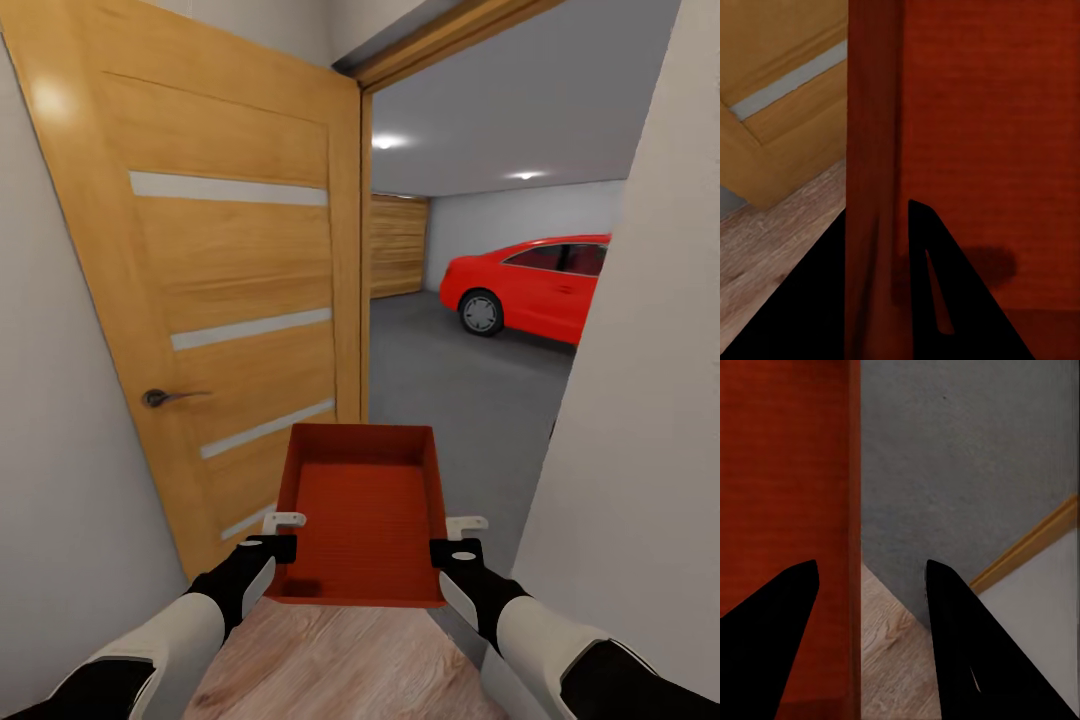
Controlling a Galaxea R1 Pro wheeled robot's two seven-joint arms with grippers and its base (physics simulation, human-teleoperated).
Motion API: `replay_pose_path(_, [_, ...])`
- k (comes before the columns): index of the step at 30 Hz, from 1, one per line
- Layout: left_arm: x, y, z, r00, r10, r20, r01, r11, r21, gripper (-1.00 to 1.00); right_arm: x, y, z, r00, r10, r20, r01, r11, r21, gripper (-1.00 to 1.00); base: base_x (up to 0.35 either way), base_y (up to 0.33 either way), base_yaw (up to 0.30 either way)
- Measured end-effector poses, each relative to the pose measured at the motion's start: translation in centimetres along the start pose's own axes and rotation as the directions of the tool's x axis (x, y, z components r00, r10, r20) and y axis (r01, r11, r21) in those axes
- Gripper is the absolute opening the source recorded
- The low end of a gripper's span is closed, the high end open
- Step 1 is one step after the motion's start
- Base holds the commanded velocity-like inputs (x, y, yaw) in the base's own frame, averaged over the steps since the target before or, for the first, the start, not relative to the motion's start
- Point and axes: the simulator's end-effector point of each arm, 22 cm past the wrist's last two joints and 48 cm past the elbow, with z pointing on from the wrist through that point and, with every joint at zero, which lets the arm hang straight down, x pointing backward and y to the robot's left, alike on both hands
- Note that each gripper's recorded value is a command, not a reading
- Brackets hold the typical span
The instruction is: Move the two storage containers from the living room to the garage. In the garage, place one container on the floor and stack the other container on top of it (either order is fine).
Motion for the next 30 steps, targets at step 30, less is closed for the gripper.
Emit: replay_pose_path(30, [0.00,0.00,-0.01,1.000,0.000,0.000,0.000,1.000,0.000,-1.00,0.00,0.00,-0.01,1.000,0.000,0.000,0.000,1.000,0.000,-1.00,0.240,0.212,-0.251])
